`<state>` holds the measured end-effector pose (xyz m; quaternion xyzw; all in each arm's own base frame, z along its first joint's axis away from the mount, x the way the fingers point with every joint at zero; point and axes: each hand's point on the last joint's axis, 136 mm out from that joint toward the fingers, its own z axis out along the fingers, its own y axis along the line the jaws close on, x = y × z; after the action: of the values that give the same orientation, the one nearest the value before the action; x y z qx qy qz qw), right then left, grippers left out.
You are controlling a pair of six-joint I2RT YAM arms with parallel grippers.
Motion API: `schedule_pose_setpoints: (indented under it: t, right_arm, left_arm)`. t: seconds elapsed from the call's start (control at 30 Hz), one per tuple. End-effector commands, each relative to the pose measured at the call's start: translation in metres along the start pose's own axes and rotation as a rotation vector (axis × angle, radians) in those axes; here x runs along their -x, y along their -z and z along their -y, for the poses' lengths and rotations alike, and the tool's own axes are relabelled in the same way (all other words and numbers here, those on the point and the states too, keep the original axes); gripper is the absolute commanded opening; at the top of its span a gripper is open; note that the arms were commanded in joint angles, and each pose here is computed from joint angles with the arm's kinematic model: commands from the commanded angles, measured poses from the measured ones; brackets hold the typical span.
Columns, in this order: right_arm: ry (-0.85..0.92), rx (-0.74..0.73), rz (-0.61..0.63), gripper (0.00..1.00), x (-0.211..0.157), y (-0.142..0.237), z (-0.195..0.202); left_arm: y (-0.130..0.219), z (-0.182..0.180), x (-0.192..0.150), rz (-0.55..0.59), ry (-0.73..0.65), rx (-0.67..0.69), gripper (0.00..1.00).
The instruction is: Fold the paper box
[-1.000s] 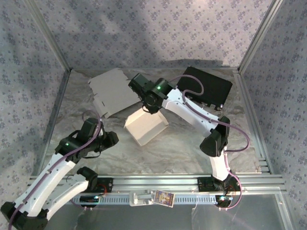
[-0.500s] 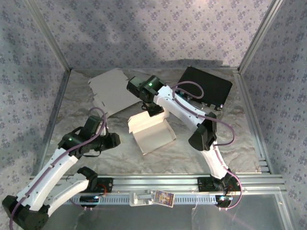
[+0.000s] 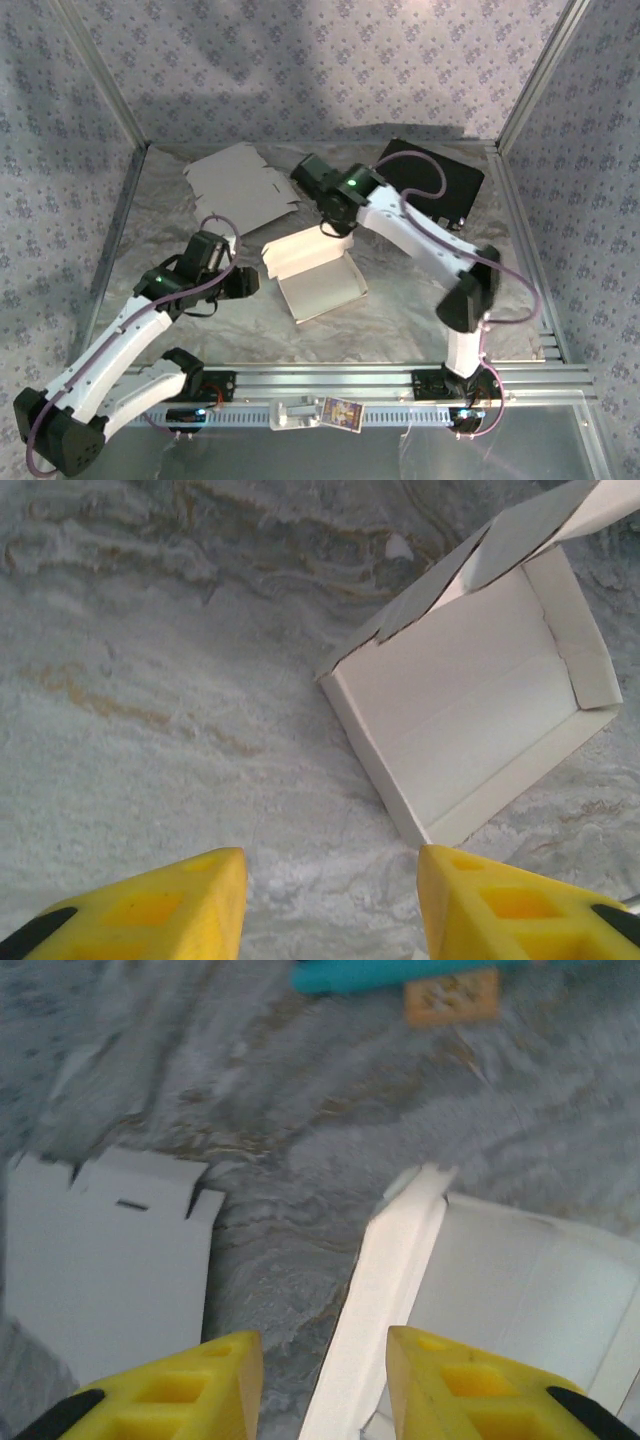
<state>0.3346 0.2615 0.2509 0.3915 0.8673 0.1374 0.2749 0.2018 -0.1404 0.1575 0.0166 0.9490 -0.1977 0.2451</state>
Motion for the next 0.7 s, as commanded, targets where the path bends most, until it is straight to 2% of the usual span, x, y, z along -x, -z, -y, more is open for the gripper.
schedule_pose_setpoints:
  t: [0.0,0.1,0.2,0.3,0.4,0.57,0.67]
  right_arm:
    - [0.473,0.313,0.087,0.41,0.038,0.030,-0.037]
    - [0.852,0.487,0.003,0.44,0.040,0.031,-0.015]
    - [1.136,0.566,-0.021,0.48,0.043,0.030,0.025]
    - [1.280,0.648,-0.012,0.55,0.041,0.020,0.057]
    - [1.381,0.702,-0.020,0.59,0.035,0.003,0.071]
    - [1.519,0.693,-0.214,0.61,0.012,-0.041,0.085]
    - [1.564,0.675,-0.259,0.61,0.008,-0.062,0.085]
  left_arm:
    - [-0.001,0.012,0.028,0.095,-0.125,-0.031,0.49]
    - [-0.009,0.019,0.034,0.099,-0.182,-0.048,0.49]
    - [-0.015,0.020,0.039,0.108,-0.221,-0.043,0.49]
    - [-0.023,0.015,0.042,0.116,-0.246,-0.018,0.49]
    - [-0.032,0.015,0.046,0.112,-0.264,-0.009,0.49]
    - [-0.043,0.019,0.048,0.082,-0.285,-0.020,0.45]
    - [-0.048,0.016,0.046,0.063,-0.283,-0.006,0.43]
